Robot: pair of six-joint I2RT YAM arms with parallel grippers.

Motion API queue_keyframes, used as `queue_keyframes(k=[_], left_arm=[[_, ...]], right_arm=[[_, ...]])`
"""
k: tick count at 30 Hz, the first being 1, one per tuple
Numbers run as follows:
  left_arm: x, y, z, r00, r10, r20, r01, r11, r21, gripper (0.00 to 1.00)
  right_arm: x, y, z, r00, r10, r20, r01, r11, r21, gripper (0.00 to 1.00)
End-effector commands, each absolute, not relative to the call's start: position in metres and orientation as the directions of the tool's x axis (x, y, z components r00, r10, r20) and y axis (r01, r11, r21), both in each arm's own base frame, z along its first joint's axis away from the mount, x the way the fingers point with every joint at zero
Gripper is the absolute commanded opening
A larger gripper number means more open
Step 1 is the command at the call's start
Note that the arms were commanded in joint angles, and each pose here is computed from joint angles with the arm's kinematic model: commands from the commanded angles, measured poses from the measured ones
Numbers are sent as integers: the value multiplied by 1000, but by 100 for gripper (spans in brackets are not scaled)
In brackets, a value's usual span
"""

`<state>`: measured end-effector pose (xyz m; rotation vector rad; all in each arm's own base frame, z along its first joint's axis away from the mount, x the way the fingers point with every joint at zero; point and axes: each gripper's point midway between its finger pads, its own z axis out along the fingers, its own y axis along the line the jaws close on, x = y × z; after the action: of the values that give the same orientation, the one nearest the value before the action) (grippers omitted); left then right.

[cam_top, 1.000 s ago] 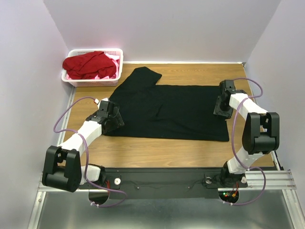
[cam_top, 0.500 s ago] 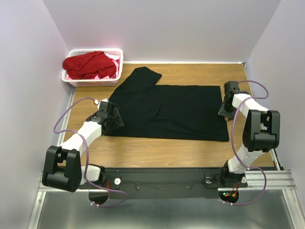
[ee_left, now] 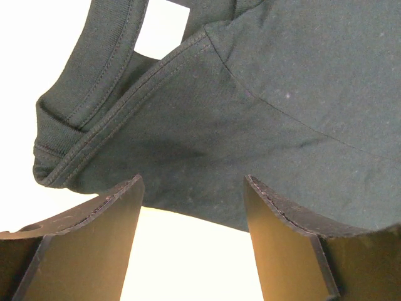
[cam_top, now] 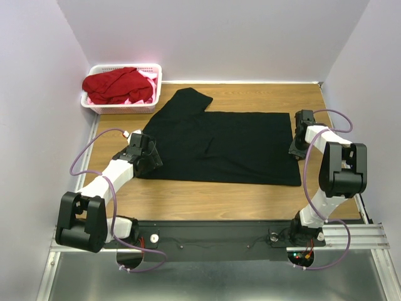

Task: Fold and stack the t-shirts
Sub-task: Fold the tshirt

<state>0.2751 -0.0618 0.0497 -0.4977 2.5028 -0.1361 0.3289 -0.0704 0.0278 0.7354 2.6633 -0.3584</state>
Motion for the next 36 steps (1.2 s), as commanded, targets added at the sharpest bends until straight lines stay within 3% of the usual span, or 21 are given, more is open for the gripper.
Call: queue_keyframes(k=[1, 5, 9, 36], left_arm=[[275, -57, 53, -746, -383, -545, -328, 923, -199, 76], [275, -57, 52, -747, -381, -545, -327, 924, -198, 76], [275, -57, 52, -748, -381, -543, -327, 924, -198, 76], [268, -43, 39, -746, -428, -509, -395, 901, -179, 75]], right_arm=[[334, -76, 25, -781, 458, -424, 556, 819, -139, 28], [335, -75, 29, -777, 455, -434, 556, 820, -136, 19], [337, -75, 37, -767, 453, -454, 557, 821, -122, 1], [349, -89, 65, -712, 482, -511, 606, 789, -101, 1]])
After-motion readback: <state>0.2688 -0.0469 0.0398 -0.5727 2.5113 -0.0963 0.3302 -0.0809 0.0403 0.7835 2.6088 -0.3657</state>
